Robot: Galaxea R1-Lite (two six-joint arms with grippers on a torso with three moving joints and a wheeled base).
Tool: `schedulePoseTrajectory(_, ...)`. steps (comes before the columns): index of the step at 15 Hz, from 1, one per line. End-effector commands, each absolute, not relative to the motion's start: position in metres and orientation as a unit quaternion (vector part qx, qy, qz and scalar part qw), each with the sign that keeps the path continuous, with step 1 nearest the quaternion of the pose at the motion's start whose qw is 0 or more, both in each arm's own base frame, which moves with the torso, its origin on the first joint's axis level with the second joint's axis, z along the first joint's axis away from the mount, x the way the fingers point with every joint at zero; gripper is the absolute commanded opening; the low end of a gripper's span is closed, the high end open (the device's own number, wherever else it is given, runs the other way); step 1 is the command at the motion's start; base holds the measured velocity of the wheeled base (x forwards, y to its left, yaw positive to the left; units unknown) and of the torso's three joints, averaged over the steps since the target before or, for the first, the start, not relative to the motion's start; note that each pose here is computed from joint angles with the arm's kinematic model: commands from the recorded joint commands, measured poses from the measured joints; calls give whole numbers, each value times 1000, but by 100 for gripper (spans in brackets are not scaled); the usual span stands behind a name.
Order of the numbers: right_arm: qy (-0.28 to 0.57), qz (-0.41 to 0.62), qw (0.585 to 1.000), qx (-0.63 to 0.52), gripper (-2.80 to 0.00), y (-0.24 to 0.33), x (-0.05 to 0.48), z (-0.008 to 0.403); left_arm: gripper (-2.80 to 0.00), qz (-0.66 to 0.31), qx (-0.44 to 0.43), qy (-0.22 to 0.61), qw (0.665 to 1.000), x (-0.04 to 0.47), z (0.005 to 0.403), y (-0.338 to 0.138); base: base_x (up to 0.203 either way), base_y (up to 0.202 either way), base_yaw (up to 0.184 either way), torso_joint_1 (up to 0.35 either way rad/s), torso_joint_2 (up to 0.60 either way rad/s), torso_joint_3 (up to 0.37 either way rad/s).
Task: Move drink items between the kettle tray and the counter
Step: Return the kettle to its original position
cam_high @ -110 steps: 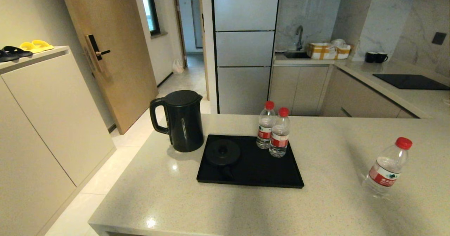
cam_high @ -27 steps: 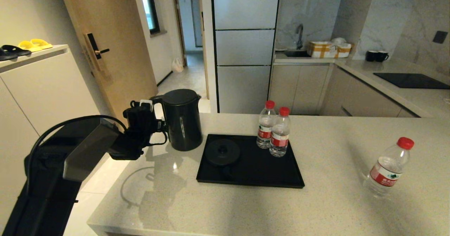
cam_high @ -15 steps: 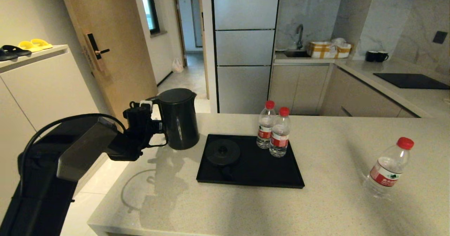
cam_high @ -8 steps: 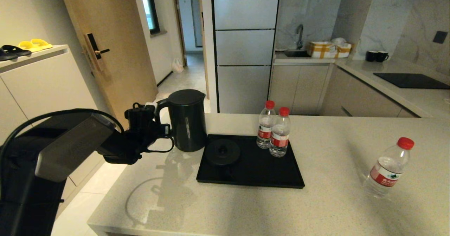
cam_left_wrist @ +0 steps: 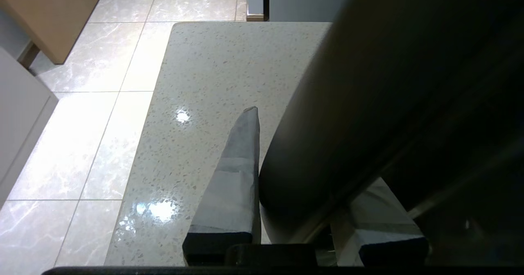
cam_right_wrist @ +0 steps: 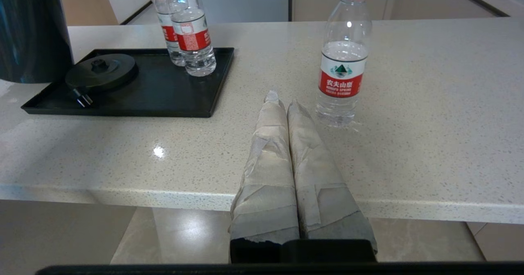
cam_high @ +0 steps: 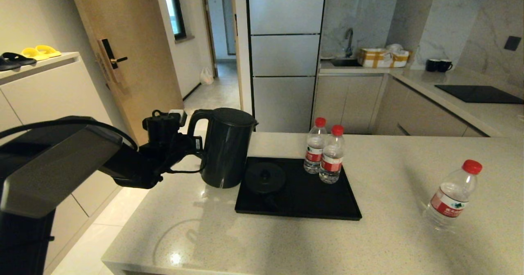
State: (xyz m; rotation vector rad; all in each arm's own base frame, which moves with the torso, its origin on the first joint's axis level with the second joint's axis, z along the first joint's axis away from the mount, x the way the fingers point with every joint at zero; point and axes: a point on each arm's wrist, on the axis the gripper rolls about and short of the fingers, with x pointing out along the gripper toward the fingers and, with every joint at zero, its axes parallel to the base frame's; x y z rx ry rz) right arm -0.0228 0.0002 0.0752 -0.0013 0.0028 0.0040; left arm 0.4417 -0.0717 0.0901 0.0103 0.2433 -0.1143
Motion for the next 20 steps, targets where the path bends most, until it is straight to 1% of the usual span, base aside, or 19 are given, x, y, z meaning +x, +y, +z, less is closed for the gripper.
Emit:
schedulePoseTrajectory(1, 2, 2, 1000, -1, -280, 0, -23, 75, -280, -54, 2, 104, 993, 442, 101, -71, 0, 0, 0, 0, 0, 0)
schedulePoseTrajectory(7, 2, 2, 1000, -1, -280, 0, -23, 75, -280, -37, -11, 97, 995, 446, 108, -71, 0, 0, 0, 0, 0, 0)
schedulePoseTrajectory(12, 2, 2, 1000, -1, -280, 0, -23, 75, -280, -30, -48, 84, 995, 436, 137, -70, 0, 0, 0, 0, 0, 0)
schedulePoseTrajectory(14, 2, 2, 1000, -1, -280, 0, -23, 75, -280, -49, -73, 97, 991, 423, 148, -83, 0, 0, 0, 0, 0, 0)
schedulePoseTrajectory(17, 2, 2, 1000, -1, -280, 0, -23, 75, -280, -88, -80, 108, 987, 408, 150, -113, 0, 0, 0, 0, 0, 0)
schedulePoseTrajectory(20, 2, 2, 1000, -1, -280, 0, -23, 75, -280, -115, -75, 121, 983, 406, 138, -138, 0, 0, 0, 0, 0, 0)
